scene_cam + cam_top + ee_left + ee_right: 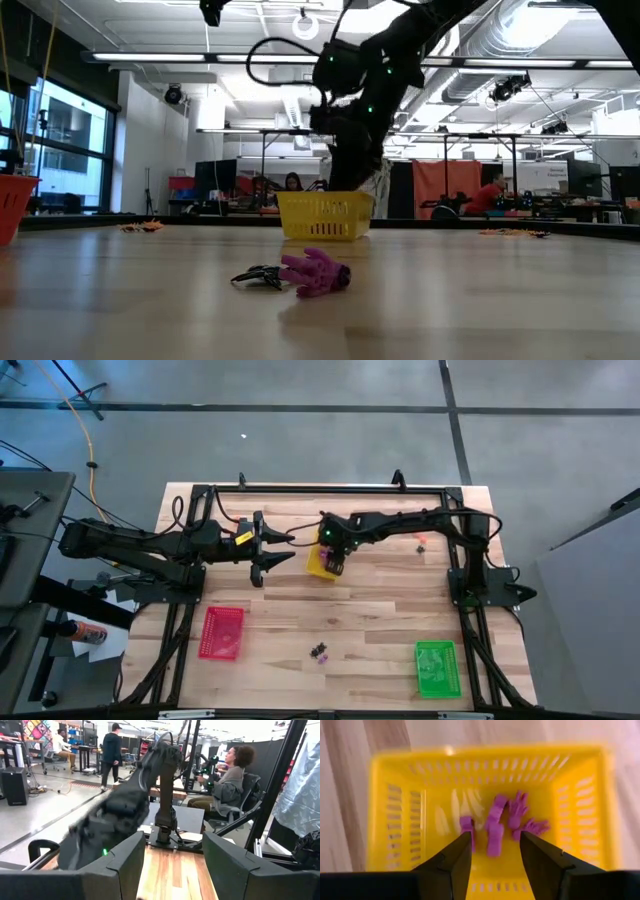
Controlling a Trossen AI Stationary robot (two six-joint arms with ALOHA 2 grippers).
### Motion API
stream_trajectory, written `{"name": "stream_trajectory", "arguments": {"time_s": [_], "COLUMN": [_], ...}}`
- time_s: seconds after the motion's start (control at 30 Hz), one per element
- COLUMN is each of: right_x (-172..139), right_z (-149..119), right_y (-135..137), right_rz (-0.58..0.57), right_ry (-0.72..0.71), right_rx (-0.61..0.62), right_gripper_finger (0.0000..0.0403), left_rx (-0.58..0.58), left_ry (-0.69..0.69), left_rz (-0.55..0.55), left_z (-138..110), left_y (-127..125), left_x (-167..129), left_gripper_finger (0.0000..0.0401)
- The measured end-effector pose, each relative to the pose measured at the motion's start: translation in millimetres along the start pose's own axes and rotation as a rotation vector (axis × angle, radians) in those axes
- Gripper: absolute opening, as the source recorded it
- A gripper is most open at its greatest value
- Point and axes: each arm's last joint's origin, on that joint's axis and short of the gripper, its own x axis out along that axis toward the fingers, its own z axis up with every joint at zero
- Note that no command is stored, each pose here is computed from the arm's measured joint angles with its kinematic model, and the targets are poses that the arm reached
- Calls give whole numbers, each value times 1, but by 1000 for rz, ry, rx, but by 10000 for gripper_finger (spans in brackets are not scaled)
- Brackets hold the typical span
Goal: Sort Halloween decoration
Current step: Put the skeleton toy into the yellow bin
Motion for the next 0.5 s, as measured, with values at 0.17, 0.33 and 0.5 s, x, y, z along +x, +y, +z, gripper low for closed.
{"name": "stream_trajectory", "arguments": {"time_s": [0.17, 0.33, 0.5], "right_x": [-31, -74, -115], "right_z": [11, 13, -6], "right_y": [-4, -3, -3], "right_rz": [-7, -20, -38], "right_ry": [15, 10, -29], "right_rx": [-51, -99, -81], "right_gripper_finger": [162, 162, 162], "left_rx": [0, 1, 1], "left_ry": [1, 6, 10], "left_rz": [0, 1, 1], "left_z": [0, 0, -1], "left_y": [0, 0, 0], "left_x": [0, 0, 0], "left_gripper_finger": [188, 188, 188]}}
